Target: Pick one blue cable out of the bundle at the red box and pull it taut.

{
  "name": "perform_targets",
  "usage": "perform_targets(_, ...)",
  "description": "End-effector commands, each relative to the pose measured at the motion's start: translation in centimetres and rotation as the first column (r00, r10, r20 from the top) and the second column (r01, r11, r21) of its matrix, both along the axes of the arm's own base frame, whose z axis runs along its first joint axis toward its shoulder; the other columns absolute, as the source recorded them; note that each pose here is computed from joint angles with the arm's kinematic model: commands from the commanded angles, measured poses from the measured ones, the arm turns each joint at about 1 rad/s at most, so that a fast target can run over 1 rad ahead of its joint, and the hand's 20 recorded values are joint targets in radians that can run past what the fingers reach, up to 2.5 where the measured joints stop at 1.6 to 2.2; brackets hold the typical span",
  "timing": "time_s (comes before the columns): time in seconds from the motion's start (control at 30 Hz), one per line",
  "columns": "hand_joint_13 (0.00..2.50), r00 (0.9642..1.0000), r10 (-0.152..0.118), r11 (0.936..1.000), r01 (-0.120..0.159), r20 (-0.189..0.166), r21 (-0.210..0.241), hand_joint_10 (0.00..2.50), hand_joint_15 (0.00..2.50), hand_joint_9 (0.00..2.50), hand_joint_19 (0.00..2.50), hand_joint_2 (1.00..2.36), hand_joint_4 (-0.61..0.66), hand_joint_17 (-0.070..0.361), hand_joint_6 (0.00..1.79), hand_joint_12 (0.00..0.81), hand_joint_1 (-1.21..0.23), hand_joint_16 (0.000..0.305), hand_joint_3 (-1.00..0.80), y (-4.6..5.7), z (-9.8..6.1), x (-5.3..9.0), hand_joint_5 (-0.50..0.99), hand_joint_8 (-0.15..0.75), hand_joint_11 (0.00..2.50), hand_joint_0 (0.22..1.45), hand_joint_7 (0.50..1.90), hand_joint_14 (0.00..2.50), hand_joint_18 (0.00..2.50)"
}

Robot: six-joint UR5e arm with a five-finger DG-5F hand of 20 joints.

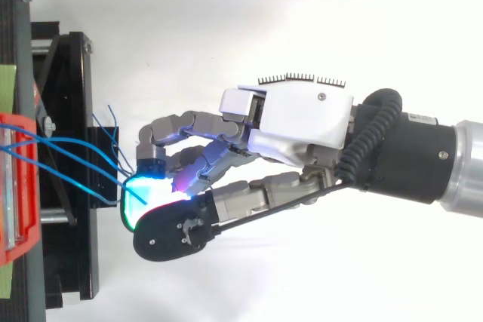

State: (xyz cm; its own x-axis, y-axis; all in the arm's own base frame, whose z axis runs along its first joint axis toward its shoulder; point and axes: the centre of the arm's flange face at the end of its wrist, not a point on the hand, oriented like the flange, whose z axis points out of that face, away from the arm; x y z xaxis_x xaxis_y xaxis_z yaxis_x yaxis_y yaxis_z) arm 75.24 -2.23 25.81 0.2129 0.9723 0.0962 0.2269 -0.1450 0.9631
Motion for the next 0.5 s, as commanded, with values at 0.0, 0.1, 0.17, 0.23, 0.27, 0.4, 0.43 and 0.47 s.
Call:
perform_targets(0.0,0.37,1.0000,0.001,1.0000,-0.001,-0.001,0.000,0.02,0.14,0.88,0.38,1.01,0.10,0.124,0.50,0.388,-0.60,0.055,-0.38,0.01,-0.04,-0.02,-0.05,0.253,0.62,0.54,1.27,0.00,0.44)
perform_targets(0.1,0.37,1.0000,-0.001,1.0000,0.001,0.001,0.000,0.02,0.13,0.87,0.38,1.01,0.11,0.125,0.50,0.389,-0.60,0.056,-0.38,0.00,0.03,0.01,-0.05,0.253,0.60,0.53,1.24,0.01,0.44)
perform_targets(0.17,0.37,1.0000,-0.004,1.0000,0.004,0.001,0.000,0.02,0.14,0.87,0.38,1.01,0.10,0.125,0.50,0.390,-0.60,0.056,-0.39,-0.03,0.03,0.01,-0.05,0.253,0.61,0.53,1.24,0.00,0.43)
perform_targets(0.23,0.37,1.0000,-0.003,1.0000,0.003,0.001,-0.002,0.02,0.13,0.87,0.39,1.01,0.07,0.124,0.50,0.387,-0.62,0.055,-0.36,-0.04,-0.02,-0.01,-0.05,0.253,0.62,0.54,1.28,0.00,0.43)
perform_targets(0.27,0.37,1.0000,-0.003,1.0000,0.003,0.001,-0.002,0.02,0.14,0.87,0.39,1.01,0.06,0.123,0.50,0.385,-0.64,0.055,-0.34,-0.04,-0.02,-0.01,-0.05,0.253,0.61,0.55,1.33,0.00,0.43)
perform_targets(0.4,0.37,1.0000,-0.003,1.0000,0.003,0.002,-0.002,0.02,0.14,0.87,0.39,1.01,0.04,0.121,0.50,0.382,-0.68,0.054,-0.28,-0.03,-0.01,0.01,-0.05,0.256,0.63,0.56,1.41,0.00,0.43)
perform_targets(0.43,0.37,1.0000,-0.003,1.0000,0.003,0.001,-0.002,0.02,0.14,0.86,0.38,1.01,0.03,0.121,0.50,0.382,-0.69,0.054,-0.26,-0.04,-0.02,-0.01,-0.05,0.254,0.63,0.56,1.43,0.01,0.44)
perform_targets(0.47,0.37,1.0000,-0.003,1.0000,0.003,0.001,-0.002,0.01,0.14,0.87,0.37,1.01,0.04,0.124,0.50,0.389,-0.69,0.055,-0.25,-0.04,-0.02,-0.01,-0.05,0.261,0.63,0.56,1.45,0.00,0.45)
